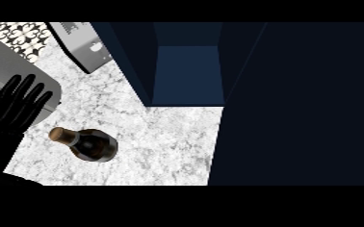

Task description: Pick up the wine, place it into the cabinet and close the cabinet

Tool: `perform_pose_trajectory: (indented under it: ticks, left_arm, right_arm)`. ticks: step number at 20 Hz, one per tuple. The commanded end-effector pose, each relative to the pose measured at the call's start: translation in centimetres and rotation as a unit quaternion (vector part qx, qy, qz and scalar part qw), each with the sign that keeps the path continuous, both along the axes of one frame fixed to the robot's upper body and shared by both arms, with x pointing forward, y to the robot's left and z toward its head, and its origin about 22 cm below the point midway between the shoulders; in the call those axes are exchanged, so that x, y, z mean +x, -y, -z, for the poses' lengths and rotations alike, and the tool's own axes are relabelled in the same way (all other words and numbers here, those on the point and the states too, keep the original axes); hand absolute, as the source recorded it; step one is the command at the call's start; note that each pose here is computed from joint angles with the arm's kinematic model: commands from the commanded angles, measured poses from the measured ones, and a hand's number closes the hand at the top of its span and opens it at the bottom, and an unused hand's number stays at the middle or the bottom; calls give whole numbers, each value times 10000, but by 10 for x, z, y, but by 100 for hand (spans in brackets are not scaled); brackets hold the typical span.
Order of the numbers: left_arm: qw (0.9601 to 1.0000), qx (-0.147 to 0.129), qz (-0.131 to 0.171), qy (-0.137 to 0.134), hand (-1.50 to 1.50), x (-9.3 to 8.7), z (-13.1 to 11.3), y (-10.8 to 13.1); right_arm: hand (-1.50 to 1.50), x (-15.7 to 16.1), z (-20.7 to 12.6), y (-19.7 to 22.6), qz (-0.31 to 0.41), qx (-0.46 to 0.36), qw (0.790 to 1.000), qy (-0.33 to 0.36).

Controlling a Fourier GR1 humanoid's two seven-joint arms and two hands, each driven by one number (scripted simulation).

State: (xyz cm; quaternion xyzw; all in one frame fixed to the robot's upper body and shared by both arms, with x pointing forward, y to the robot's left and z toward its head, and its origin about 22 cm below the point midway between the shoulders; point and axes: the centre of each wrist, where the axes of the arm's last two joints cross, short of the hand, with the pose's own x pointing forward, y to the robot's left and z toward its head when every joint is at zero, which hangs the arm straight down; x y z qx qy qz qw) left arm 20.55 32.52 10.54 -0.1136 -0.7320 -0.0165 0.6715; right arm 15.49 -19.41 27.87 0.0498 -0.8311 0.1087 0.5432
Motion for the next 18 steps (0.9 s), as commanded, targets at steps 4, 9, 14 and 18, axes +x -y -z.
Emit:
perform_pose_trajectory:
  ticks: [4,9,14,18]
  left_arm:
    - [9998,45,-123,-174,-150,-13,50,-9]
    - [9994,187,-84,-266,-150,-7,79,-12]
    - [9993,89,-99,-343,-150,-11,88,-8]
    - [9988,187,-81,-455,-150,11,130,-10]
  right_arm:
    - [-150,-25,5,-5,-207,226,9995,119]
    - [-150,-34,-13,6,-273,156,9994,116]
    - [-150,-37,-10,6,-160,197,9996,153]
    - [-150,-24,-6,14,-237,153,9996,81]
